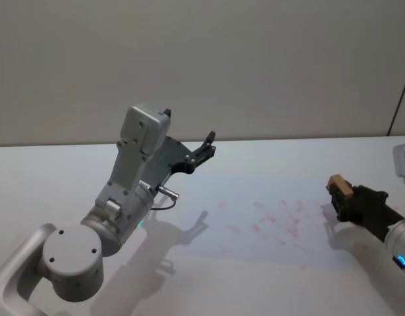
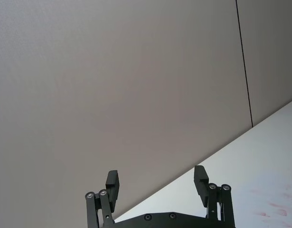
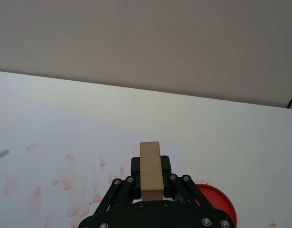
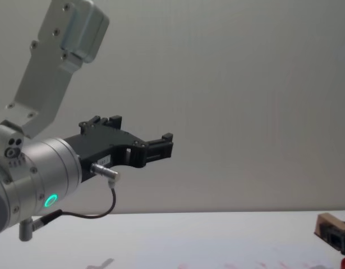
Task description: Use the one hand to pick up the stamp and affix it onto the A4 paper.
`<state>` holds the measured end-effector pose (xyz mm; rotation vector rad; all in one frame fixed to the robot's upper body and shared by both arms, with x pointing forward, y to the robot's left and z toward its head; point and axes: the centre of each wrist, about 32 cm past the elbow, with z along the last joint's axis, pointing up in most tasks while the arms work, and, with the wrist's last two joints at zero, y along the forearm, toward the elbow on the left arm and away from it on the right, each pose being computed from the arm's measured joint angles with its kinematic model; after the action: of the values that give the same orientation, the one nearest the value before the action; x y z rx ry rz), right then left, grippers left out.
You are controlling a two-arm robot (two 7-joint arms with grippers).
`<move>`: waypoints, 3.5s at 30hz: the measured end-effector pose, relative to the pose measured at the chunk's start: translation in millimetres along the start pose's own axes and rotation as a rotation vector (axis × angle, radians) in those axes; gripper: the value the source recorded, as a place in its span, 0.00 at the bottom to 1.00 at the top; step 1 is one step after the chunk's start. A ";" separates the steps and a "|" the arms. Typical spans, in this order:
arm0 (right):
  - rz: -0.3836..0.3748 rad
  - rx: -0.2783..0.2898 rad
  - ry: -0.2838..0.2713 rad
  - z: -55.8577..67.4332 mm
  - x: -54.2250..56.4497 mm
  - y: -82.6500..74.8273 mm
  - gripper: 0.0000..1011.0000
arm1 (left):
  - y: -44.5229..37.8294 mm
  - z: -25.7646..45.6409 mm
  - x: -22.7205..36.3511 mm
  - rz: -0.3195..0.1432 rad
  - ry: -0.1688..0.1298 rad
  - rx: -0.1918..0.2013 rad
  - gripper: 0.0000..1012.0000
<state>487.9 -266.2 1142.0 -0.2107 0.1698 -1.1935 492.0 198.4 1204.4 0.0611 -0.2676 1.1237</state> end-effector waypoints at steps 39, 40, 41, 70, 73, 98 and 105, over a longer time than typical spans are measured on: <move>0.161 -0.049 -0.100 -27.2 -13.8 -40.8 0.22 | 0.0 0.0 0.0 0.000 0.000 0.000 0.99; 0.163 -0.050 -0.102 -27.9 -13.6 -41.5 0.22 | 0.0 0.0 0.0 0.000 0.000 0.000 0.99; 0.163 -0.050 -0.103 -28.3 -13.5 -41.9 0.22 | 0.0 0.0 0.0 0.000 0.000 0.000 0.99; 0.153 -0.080 -0.121 -50.1 -9.2 -39.9 0.22 | 0.0 0.0 0.0 0.000 0.000 0.000 0.99; 0.155 -0.080 -0.124 -51.6 -9.1 -39.3 0.22 | 0.0 0.0 0.0 0.000 0.000 0.000 0.99; 0.173 -0.073 -0.101 -53.7 -13.3 -38.3 0.22 | 0.0 0.0 0.0 0.000 0.000 0.000 0.99; 0.186 -0.034 -0.076 -41.4 -17.2 -37.8 0.22 | 0.0 0.0 0.0 0.000 0.000 0.000 0.99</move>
<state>437.6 -266.5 1111.8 -0.2643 0.1401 -0.9970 492.0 198.4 1204.4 0.0612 -0.2675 1.1237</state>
